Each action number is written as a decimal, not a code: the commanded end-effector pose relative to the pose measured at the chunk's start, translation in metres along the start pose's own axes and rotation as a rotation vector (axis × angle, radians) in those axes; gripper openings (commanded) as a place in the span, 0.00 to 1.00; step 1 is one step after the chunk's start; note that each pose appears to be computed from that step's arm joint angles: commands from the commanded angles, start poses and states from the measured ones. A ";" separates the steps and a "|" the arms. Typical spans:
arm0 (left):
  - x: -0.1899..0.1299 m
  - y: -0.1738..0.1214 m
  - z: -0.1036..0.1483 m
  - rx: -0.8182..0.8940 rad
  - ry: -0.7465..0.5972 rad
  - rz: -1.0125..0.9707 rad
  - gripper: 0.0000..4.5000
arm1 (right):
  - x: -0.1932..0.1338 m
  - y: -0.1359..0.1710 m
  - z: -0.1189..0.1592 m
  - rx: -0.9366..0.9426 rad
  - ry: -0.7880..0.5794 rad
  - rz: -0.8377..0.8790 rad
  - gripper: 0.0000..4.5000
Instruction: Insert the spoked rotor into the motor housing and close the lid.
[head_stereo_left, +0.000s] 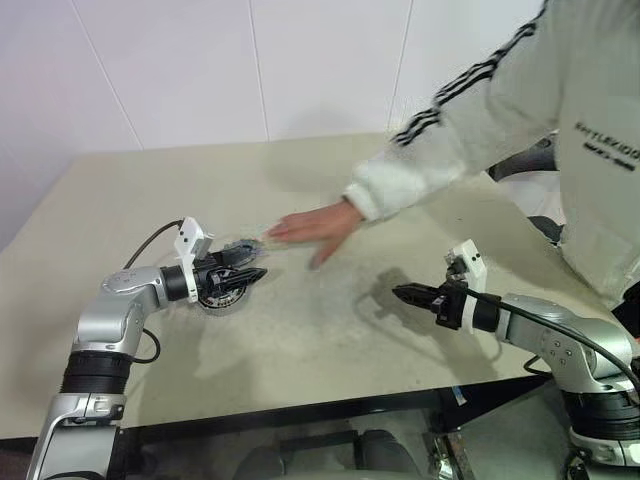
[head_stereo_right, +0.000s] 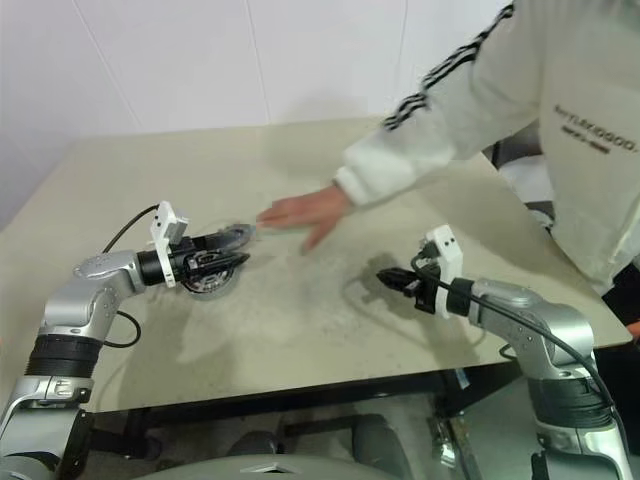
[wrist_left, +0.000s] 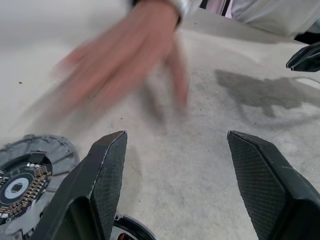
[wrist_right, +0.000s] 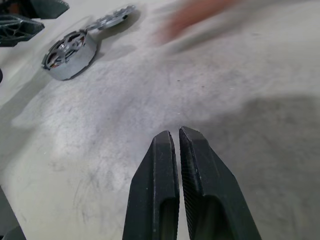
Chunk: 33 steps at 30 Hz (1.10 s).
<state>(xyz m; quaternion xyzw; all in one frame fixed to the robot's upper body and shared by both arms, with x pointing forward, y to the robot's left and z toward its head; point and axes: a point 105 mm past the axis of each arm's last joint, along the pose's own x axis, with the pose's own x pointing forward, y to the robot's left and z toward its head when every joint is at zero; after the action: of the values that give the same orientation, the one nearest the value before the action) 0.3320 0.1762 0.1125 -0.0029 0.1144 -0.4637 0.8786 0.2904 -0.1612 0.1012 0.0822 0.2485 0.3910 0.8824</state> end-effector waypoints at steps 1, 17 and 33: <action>-0.005 -0.002 0.015 0.038 -0.040 -0.001 0.76 | 0.002 0.004 0.013 -0.040 -0.033 0.020 0.06; -0.100 0.005 0.044 0.389 0.336 -0.181 0.76 | 0.015 0.004 0.012 -0.062 0.011 0.049 0.06; -0.089 0.025 -0.002 0.762 0.759 -0.481 0.76 | 0.022 0.004 0.005 -0.034 -0.002 0.032 0.06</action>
<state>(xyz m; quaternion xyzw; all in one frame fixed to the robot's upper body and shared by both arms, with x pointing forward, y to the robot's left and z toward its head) 0.2984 0.2590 0.1205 0.4292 0.2443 -0.6330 0.5962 0.3013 -0.1432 0.0861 0.0761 0.2666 0.4076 0.8701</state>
